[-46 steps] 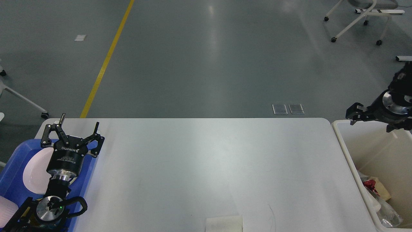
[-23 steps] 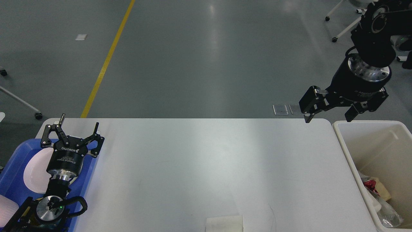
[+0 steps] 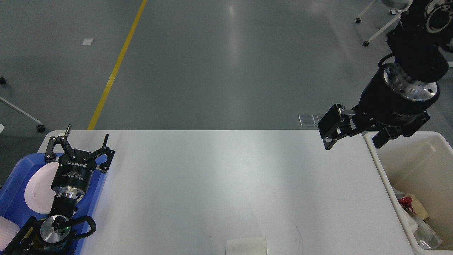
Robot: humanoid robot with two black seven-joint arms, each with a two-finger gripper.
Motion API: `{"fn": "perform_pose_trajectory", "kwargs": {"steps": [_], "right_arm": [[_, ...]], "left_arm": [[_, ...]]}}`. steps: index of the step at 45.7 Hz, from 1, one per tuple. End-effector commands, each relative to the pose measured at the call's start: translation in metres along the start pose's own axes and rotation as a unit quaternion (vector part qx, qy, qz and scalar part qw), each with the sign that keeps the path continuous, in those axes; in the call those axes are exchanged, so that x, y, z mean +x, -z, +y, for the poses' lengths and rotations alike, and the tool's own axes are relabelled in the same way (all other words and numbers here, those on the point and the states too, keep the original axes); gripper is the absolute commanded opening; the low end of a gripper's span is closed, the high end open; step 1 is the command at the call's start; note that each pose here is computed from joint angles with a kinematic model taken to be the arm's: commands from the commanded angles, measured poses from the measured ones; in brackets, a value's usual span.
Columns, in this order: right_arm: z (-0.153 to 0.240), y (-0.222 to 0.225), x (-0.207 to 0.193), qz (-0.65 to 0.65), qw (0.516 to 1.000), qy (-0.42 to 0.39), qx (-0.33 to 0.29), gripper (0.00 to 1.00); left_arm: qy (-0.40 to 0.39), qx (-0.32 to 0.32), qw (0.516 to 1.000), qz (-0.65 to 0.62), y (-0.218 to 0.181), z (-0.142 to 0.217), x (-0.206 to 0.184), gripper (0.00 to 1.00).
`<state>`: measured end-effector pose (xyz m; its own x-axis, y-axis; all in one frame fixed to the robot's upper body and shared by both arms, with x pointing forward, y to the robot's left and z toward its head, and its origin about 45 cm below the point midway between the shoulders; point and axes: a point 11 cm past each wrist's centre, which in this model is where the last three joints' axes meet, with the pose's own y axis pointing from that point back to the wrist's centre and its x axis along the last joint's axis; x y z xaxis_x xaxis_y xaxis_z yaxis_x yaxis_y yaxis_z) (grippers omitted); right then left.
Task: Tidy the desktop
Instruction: 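Raise the right gripper out of the bin toward the table, then move the right gripper down to the small white paper piece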
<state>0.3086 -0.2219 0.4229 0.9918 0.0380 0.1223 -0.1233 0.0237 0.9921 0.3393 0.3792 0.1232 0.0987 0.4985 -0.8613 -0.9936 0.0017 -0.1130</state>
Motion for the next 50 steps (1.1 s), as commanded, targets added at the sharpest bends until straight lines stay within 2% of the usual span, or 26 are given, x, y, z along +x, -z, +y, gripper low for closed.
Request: {"fn": "perform_pose_trajectory", "kwargs": {"steps": [1,15,26,34,43,50], "right_arm": [[0.0,0.001,0.0,0.002,1.0,-0.001,-0.001,1.0],[0.002,0.012,0.003,0.015,1.0,-0.008,0.004,1.0],[-0.01,0.076,0.001,0.109,0.993,-0.006,0.051,1.0],[-0.066,0.126,-0.007,0.272,0.96,-0.031,0.052,1.0],[-0.112,0.178,-0.031,0.448,0.89,-0.074,0.05,1.0],[-0.147,0.203,-0.065,0.531,0.843,-0.051,0.067,0.99]], "left_arm": [[0.0,0.0,1.0,0.0,0.0,0.0,0.0,0.96],[0.0,0.001,1.0,0.0,0.0,0.0,0.0,0.96],[0.0,0.0,1.0,0.0,0.0,0.0,0.0,0.96],[0.0,0.0,1.0,0.0,0.0,0.0,0.0,0.96],[0.0,0.001,1.0,0.0,0.0,0.0,0.0,0.96],[0.0,0.0,1.0,0.0,0.0,0.0,0.0,0.96]]}}
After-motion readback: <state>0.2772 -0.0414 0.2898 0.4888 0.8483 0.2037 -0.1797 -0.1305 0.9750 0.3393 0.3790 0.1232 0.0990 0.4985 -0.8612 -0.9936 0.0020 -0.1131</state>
